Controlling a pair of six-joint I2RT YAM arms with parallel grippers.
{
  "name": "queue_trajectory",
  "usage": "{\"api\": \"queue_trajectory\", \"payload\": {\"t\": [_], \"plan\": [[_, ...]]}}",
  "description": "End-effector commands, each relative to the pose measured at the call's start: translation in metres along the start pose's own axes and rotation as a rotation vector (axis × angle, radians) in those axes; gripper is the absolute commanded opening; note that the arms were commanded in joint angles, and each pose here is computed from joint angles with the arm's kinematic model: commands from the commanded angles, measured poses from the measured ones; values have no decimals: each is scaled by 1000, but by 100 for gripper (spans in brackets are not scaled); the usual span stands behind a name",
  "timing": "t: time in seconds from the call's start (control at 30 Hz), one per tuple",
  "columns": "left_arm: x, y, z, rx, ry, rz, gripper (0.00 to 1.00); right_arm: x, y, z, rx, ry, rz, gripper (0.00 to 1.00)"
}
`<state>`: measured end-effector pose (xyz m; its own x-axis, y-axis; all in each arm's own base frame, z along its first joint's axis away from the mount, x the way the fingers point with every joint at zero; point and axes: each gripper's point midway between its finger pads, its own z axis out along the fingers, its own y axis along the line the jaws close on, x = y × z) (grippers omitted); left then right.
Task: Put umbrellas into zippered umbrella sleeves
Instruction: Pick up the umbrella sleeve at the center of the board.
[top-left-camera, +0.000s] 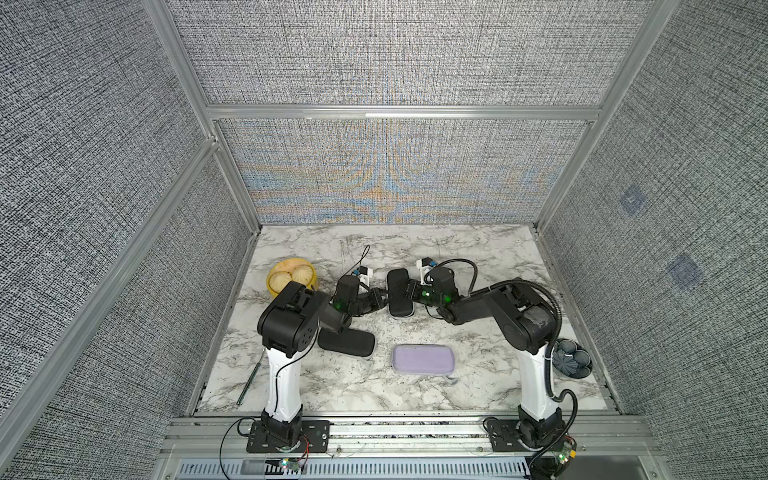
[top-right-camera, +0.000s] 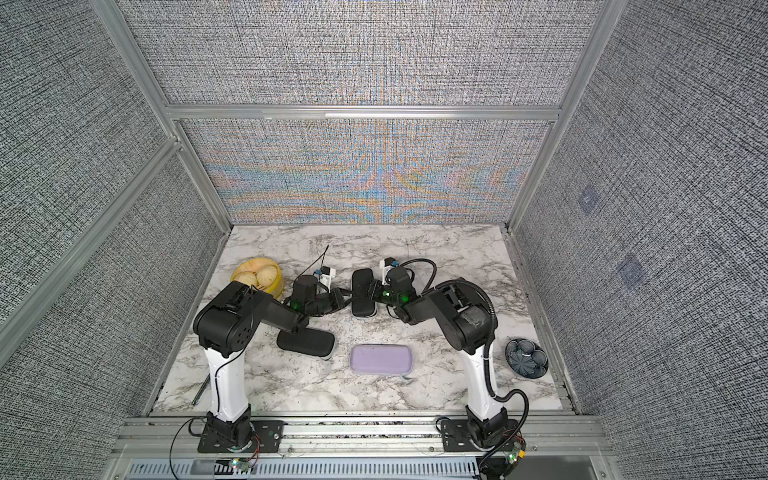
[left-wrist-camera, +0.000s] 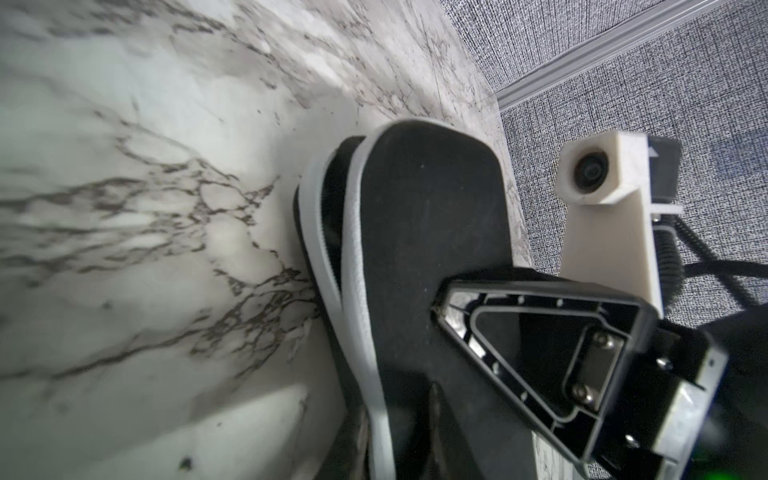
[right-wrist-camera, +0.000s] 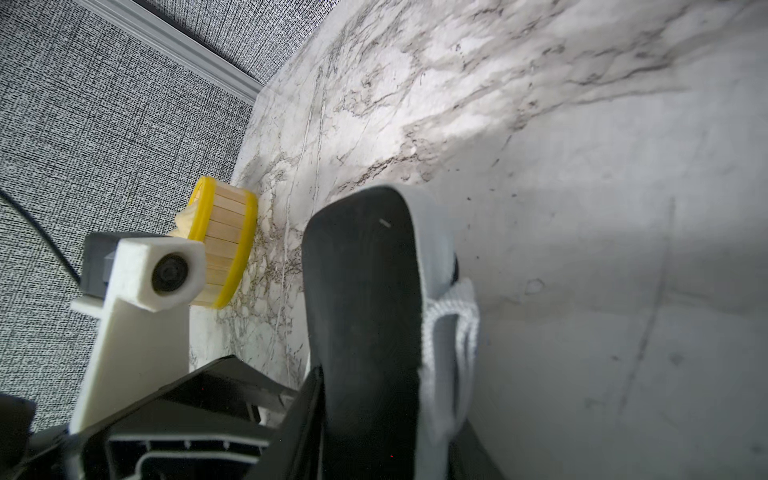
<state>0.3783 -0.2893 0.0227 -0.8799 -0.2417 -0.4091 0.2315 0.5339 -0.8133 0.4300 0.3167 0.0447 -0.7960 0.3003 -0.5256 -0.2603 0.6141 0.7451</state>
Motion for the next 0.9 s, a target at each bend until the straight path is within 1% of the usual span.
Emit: {"api": "queue_trajectory", "payload": {"t": [0.0,0.07,0.1,0.2,0.23,0.27,0.3,0.33,0.43,0.57,0.63,0.77,0.87], "plan": [[52,34,-1,-131,185,-132,26,36,12,-3,-81,170,12,25],[42,14,2,-45,163,-123,33,32,12,-5,-90,162,13,22],[36,3,1,-3,149,-115,38,34,6,-9,-81,163,21,18],[25,-17,-4,48,122,-70,49,25,3,-20,-92,132,32,15],[24,-21,-6,64,121,-61,51,21,4,-23,-94,125,30,14],[23,-26,-6,84,117,-52,52,19,4,-24,-96,122,24,14],[23,-29,-7,104,114,-52,56,17,6,-27,-99,119,17,14],[22,-34,-8,132,107,-48,57,15,7,-29,-100,115,14,14],[18,-43,-9,214,66,-32,63,4,12,-35,-116,90,10,14],[12,-55,-6,304,46,-34,65,-12,24,-44,-154,45,-3,14],[10,-53,-4,304,39,-46,64,-18,33,-48,-183,27,-8,14],[11,-50,-3,263,24,-13,65,-24,44,-52,-216,14,-9,15],[8,-66,-8,315,0,17,65,-25,54,-54,-262,17,-1,15]]}}
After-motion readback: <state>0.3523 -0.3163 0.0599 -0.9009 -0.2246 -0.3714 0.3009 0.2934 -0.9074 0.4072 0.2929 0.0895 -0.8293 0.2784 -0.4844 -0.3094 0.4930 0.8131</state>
